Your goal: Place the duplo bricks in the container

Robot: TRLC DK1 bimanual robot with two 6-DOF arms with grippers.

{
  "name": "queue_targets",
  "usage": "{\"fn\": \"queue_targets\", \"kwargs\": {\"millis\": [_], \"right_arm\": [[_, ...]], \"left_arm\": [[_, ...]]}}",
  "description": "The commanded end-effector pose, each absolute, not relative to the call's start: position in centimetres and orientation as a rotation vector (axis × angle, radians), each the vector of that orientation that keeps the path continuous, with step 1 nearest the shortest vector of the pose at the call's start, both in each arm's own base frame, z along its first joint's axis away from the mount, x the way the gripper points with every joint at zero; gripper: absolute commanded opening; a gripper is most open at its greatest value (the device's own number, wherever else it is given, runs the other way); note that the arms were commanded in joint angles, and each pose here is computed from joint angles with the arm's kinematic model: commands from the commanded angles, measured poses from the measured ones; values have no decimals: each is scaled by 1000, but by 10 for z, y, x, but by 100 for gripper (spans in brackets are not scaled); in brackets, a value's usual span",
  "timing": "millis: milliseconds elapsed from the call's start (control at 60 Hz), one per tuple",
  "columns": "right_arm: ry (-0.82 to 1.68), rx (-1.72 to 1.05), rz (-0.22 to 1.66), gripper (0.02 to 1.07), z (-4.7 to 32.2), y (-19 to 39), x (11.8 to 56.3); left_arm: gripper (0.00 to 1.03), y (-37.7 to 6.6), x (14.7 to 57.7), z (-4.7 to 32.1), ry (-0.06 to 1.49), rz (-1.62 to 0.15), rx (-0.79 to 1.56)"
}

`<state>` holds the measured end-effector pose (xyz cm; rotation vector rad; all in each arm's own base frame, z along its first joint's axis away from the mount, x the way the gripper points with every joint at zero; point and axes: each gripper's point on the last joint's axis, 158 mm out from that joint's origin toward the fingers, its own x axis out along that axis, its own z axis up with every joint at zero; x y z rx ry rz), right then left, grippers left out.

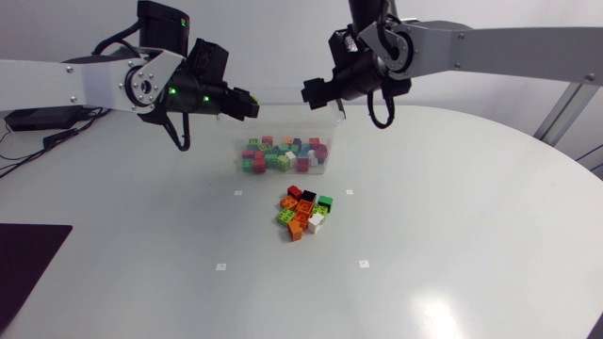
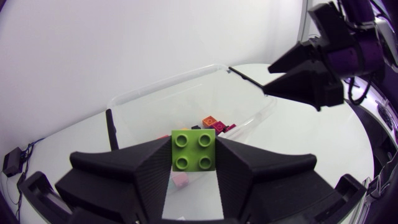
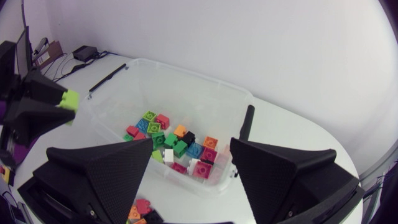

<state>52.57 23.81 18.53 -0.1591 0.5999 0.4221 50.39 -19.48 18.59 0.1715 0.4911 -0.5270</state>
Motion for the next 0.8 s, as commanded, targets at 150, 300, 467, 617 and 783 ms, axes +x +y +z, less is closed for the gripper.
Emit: {"fn": "queue_targets", "kwargs": {"millis": [150, 300, 467, 617, 783], "right_arm": [[649, -216, 448, 92, 161, 220, 478], [715, -267, 476, 92, 130, 212, 448], [800, -330, 517, 92, 86, 203, 421], [862, -408, 576, 92, 53, 202, 406], [898, -471, 651, 92, 25, 208, 409]], "left_arm": [[32, -199, 544, 190, 447, -507, 106], [32, -207, 564, 188, 431, -507, 96], [40, -217, 579, 176, 440, -517, 99], [90, -222, 581, 168, 468, -526, 115], [95, -217, 568, 173, 484, -533, 147]]}}
